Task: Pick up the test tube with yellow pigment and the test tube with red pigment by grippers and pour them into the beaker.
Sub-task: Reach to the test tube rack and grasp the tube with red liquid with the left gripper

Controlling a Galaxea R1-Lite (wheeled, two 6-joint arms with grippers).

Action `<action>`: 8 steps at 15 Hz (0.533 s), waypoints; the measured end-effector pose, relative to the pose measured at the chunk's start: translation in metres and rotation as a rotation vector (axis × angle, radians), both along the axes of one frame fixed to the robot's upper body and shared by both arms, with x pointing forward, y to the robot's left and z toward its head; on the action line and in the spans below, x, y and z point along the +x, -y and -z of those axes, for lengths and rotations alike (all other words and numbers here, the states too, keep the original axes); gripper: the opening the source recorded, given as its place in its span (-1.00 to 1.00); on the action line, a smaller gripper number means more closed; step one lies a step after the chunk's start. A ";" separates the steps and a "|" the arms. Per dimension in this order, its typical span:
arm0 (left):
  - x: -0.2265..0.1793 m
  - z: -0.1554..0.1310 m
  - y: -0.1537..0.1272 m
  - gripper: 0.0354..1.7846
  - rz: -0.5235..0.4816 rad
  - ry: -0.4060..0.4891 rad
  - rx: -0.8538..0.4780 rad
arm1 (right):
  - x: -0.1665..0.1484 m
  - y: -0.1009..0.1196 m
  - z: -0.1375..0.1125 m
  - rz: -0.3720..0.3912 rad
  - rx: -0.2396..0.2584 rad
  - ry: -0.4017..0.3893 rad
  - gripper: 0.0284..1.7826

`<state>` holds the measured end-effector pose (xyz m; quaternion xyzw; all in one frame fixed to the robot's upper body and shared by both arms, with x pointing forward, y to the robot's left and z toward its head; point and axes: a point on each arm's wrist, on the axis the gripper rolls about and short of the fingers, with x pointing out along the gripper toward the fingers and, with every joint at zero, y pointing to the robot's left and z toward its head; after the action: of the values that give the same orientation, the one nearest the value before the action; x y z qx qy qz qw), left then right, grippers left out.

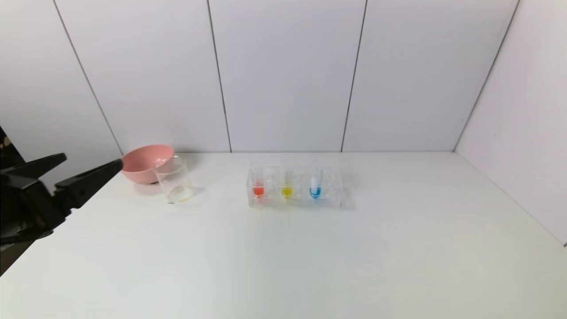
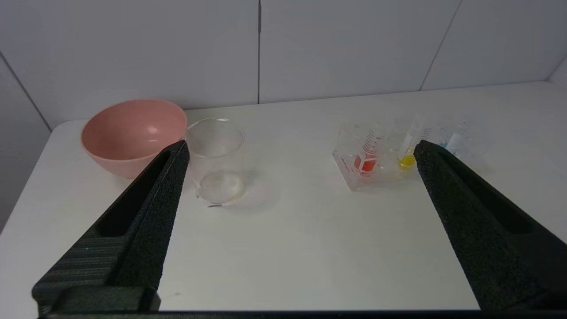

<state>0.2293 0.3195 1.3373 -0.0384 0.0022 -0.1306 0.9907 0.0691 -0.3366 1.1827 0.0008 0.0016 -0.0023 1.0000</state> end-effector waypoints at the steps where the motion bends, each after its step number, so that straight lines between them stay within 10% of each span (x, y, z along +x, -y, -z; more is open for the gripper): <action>1: 0.016 0.001 0.004 0.99 0.019 -0.004 0.000 | 0.000 0.000 0.000 0.000 0.000 0.000 0.91; 8: 0.103 0.023 0.071 0.99 0.008 0.056 -0.028 | 0.000 0.000 0.000 0.000 0.000 0.000 0.91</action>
<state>0.3320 0.2488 1.3144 -0.0487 -0.0273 -0.1355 0.9892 0.0691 -0.3366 1.1827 0.0008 0.0016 -0.0023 1.0000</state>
